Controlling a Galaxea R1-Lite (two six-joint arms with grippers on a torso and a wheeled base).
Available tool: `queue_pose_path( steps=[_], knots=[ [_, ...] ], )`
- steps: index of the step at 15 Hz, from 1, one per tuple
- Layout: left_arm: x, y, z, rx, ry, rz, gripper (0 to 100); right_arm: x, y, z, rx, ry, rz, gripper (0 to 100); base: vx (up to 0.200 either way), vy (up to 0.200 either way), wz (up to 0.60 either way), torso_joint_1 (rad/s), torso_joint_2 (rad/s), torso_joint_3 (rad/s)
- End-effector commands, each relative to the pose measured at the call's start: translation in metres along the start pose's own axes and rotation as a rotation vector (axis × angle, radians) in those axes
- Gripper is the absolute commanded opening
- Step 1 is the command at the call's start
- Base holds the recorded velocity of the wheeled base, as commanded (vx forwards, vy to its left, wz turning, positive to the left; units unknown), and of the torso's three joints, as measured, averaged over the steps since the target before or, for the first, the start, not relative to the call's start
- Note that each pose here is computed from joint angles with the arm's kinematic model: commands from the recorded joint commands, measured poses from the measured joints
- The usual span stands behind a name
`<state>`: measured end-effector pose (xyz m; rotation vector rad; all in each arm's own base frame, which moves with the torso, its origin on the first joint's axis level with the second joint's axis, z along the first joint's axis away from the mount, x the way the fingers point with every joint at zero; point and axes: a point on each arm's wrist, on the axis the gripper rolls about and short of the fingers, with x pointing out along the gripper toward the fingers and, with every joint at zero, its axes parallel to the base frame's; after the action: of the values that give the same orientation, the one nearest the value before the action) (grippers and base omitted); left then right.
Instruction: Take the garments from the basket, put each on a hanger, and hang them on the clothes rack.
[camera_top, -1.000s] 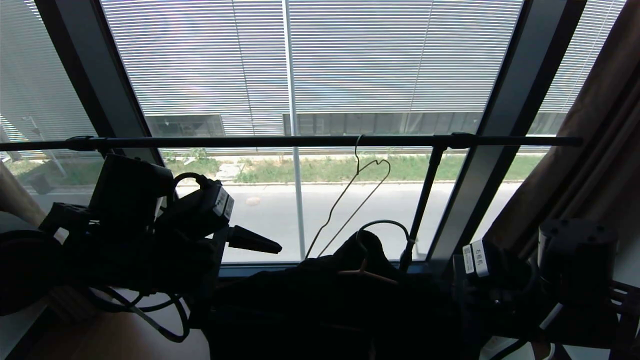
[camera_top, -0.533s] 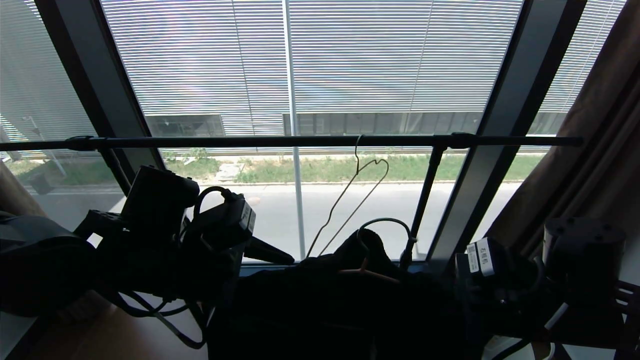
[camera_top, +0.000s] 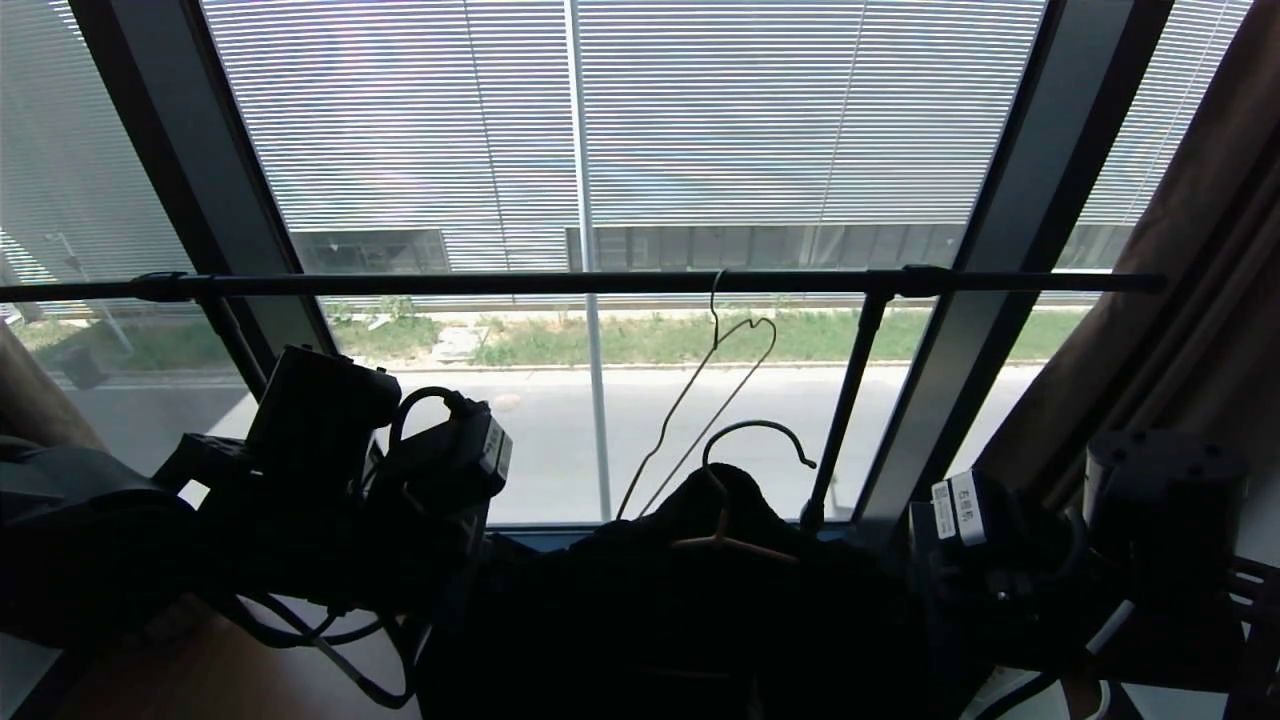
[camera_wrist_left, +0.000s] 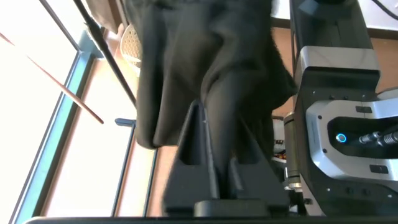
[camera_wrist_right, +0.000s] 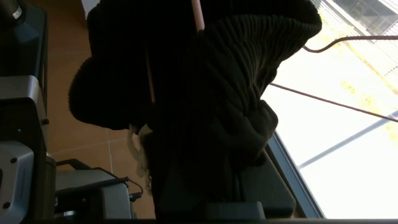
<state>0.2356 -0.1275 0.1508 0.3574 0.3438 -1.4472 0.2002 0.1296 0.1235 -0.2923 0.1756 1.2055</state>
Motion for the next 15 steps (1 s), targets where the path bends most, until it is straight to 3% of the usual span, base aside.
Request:
queue_pose_path(
  steps=[1,4,5,15],
  knots=[
    [-0.001,-0.002,-0.005,-0.004,0.000,0.007,0,0.001,-0.001,0.000,0.006,0.004,-0.005,0,0.000,0.000,0.00,0.000,0.00,0.000],
    [-0.001,-0.004,-0.014,0.019,-0.021,0.029,0,0.001,-0.001,-0.001,0.050,0.006,-0.013,0,0.000,0.000,0.00,0.000,0.00,0.000],
    [-0.001,-0.004,-0.016,0.029,-0.029,0.038,0,0.001,-0.001,-0.002,0.051,0.009,-0.012,100,0.000,0.000,0.00,0.000,0.00,0.000],
    [-0.041,-0.014,-0.017,0.039,-0.074,0.149,0,-0.006,-0.017,-0.006,0.068,0.010,-0.075,100,0.000,0.000,0.00,0.000,0.00,0.000]
  ],
)
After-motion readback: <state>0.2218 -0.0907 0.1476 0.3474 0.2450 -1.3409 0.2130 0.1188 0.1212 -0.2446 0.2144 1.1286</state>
